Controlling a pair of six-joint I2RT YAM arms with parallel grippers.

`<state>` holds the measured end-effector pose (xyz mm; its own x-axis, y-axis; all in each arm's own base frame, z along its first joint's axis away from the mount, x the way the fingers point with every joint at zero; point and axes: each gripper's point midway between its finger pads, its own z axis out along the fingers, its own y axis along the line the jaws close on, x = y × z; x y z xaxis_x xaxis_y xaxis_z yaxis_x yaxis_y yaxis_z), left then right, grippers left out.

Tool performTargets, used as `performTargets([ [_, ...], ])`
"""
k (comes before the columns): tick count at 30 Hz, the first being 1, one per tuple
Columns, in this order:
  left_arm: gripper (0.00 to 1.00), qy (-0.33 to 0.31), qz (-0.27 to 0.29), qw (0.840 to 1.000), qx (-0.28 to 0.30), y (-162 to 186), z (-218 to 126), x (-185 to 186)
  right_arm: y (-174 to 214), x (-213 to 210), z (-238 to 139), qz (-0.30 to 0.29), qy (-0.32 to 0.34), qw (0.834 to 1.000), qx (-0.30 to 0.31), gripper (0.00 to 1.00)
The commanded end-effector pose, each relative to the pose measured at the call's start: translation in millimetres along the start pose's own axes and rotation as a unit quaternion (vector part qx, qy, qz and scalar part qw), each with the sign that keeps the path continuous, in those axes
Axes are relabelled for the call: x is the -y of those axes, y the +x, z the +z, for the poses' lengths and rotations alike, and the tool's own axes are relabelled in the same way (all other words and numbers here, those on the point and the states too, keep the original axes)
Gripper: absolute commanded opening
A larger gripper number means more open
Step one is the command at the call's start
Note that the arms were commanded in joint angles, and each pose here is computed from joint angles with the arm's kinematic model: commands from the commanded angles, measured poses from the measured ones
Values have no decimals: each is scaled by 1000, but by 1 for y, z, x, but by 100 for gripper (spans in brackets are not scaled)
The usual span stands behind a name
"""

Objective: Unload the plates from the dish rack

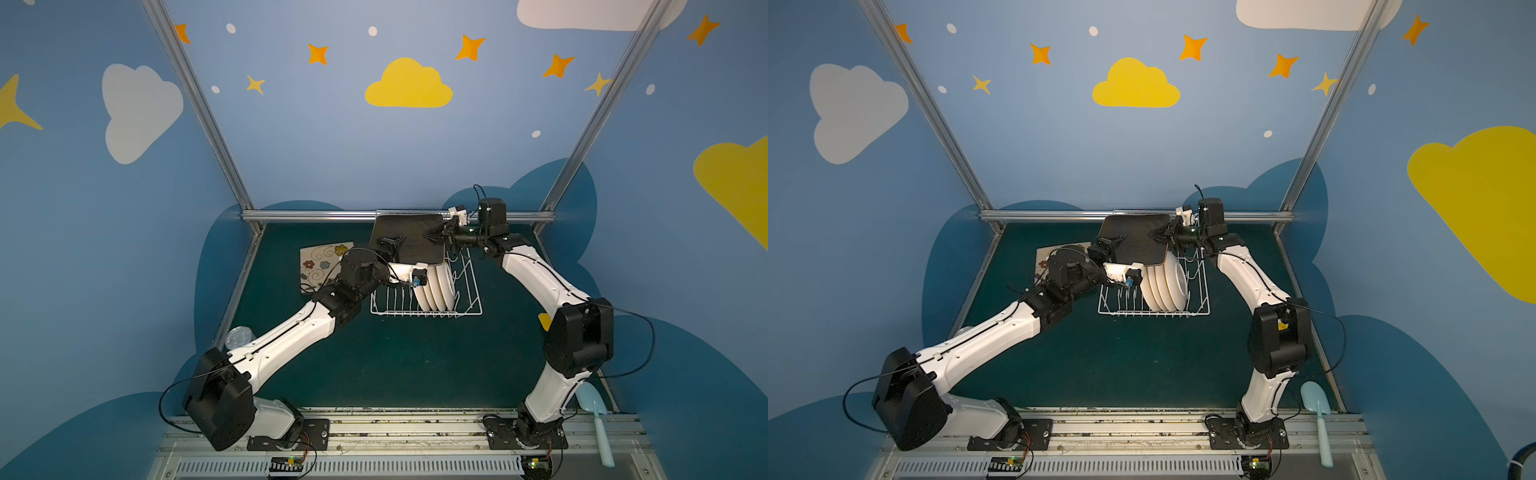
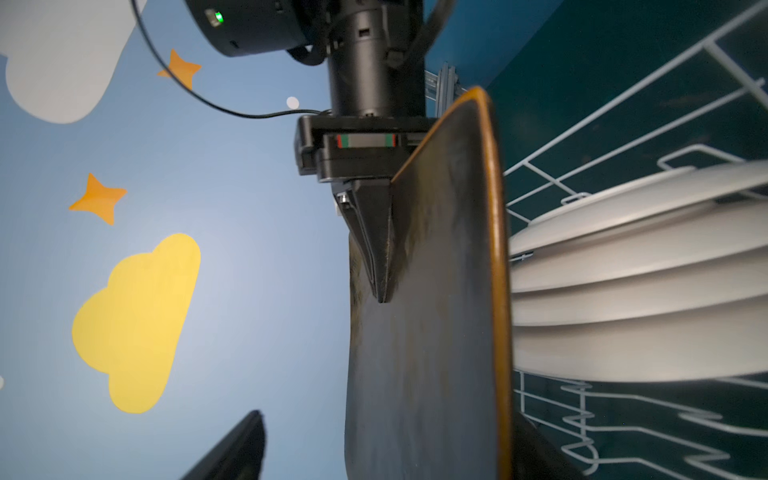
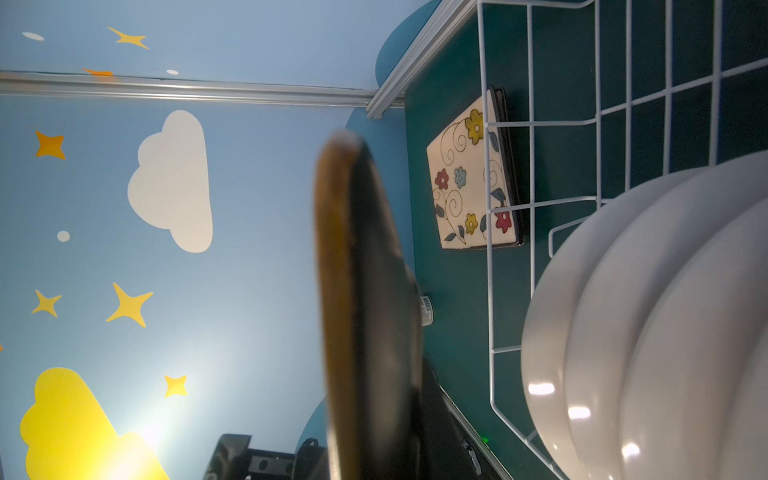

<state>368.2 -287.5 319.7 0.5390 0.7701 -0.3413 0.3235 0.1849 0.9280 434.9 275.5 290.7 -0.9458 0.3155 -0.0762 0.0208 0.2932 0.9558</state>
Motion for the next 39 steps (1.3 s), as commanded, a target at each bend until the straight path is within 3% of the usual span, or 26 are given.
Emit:
performTargets([
  [1, 100, -18, -33, 999, -2, -1, -11, -15, -16, -60, -19, -68, -82, 994, 22, 0],
  [4, 100, 1, -68, 998, -11, 3, -16, -8, -27, -70, -24, -81, -92, 992, 37, 0],
  [9, 100, 1, -181, 983, -21, 14, -29, -17, -42, -74, -32, -91, -99, 989, 57, 0],
  [11, 100, -18, -246, 969, -25, 22, -37, -32, -45, -74, -35, -95, -100, 988, 63, 0],
  [13, 100, -37, -324, 945, -29, 33, -44, -48, -46, -73, -38, -98, -99, 988, 66, 0],
  [15, 100, -49, -401, 914, -37, 47, -51, -64, -47, -72, -40, -104, -99, 987, 67, 0],
  [18, 100, -57, -515, 854, -55, 68, -57, -81, -45, -72, -44, -114, -99, 986, 68, 0],
  [20, 100, -54, -588, 805, -60, 84, -60, -90, -43, -70, -47, -121, -98, 985, 67, 0],
  [23, 100, -20, -677, 735, -23, 89, -58, -99, -39, -67, -50, -134, -96, 984, 66, 0],
  [29, 100, 95, -762, 641, -15, 82, -29, -86, -28, -68, -54, -161, -100, 981, 50, 0],
  [39, 99, 246, -861, 446, 9, 82, 29, -50, -12, -76, -61, -219, -117, 968, 42, 0],
])
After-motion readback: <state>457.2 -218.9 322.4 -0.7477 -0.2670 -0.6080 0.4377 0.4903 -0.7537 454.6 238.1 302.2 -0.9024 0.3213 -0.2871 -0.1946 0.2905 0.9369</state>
